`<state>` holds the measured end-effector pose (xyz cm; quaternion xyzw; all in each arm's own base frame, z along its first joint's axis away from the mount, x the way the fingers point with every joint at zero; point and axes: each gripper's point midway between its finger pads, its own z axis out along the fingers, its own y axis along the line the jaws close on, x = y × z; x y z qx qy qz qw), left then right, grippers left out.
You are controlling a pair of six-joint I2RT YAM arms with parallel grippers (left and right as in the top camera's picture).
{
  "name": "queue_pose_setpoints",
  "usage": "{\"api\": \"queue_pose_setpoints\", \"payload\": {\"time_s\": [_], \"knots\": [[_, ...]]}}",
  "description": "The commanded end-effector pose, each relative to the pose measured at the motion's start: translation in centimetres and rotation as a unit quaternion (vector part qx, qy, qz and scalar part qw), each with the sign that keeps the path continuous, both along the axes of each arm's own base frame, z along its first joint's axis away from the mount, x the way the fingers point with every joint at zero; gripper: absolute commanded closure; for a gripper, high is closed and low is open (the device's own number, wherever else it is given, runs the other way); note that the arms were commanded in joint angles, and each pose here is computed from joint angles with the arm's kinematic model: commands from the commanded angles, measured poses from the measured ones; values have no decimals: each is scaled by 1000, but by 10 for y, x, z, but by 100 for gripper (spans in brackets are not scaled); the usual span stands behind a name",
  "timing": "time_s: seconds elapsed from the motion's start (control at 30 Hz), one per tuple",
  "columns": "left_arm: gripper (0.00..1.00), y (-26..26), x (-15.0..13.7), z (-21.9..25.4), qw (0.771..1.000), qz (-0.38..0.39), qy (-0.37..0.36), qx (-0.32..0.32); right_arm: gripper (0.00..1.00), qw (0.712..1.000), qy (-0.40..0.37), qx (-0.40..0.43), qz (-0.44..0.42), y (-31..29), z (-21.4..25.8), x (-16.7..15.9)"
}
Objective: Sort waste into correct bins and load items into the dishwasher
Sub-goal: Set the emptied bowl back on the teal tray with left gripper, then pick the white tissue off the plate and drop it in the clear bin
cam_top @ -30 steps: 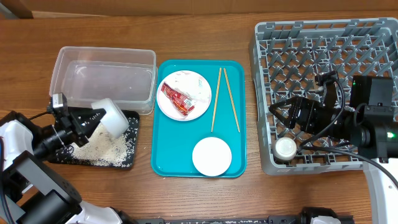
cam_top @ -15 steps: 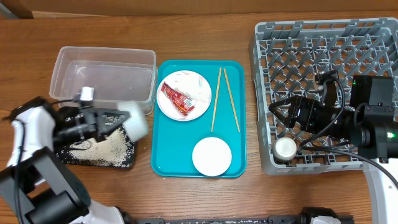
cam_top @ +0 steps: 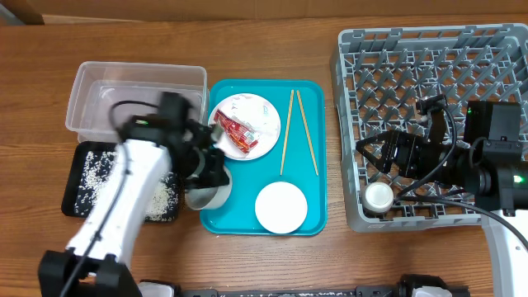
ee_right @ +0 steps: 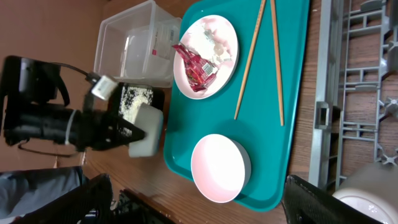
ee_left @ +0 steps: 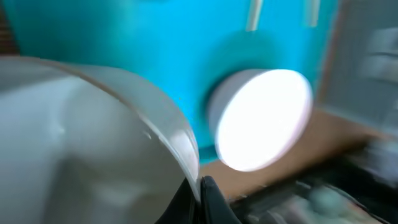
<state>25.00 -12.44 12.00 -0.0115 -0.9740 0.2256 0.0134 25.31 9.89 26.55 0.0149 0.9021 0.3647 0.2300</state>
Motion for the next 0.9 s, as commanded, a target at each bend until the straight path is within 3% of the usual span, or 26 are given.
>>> {"api": "queue_pose_setpoints", "payload": {"time_s": [0.0, 0.27, 0.33, 0.4, 0.43, 0.53, 0.63, 0.77, 0.87], "knots": [[96, 8, 6, -19, 980, 64, -41, 185, 10, 1000, -20, -1, 5, 1, 10, 1], [96, -32, -8, -45, 965, 60, -71, 245, 10, 1000, -19, -1, 5, 1, 10, 1], [85, -35, -6, -43, 966, 62, -74, 238, 10, 1000, -18, -1, 5, 1, 10, 1], [66, -39, 1, -34, 967, 67, -82, 230, 10, 1000, -18, -1, 5, 1, 10, 1], [43, -41, 8, -26, 968, 64, -92, 224, 10, 1000, -19, -1, 5, 1, 10, 1], [16, -53, 37, 4, 968, 45, -149, 199, 9, 1000, -20, -1, 5, 1, 10, 2], [6, -60, 76, 35, 953, 37, -236, 186, 9, 1000, -20, -1, 5, 1, 10, 2], [5, -65, 133, 57, 920, 29, -348, 180, 9, 1000, -20, -1, 5, 1, 10, 2], [6, -61, 157, 40, 916, 39, -353, 188, 9, 1000, -20, -1, 5, 1, 10, 1]]}}
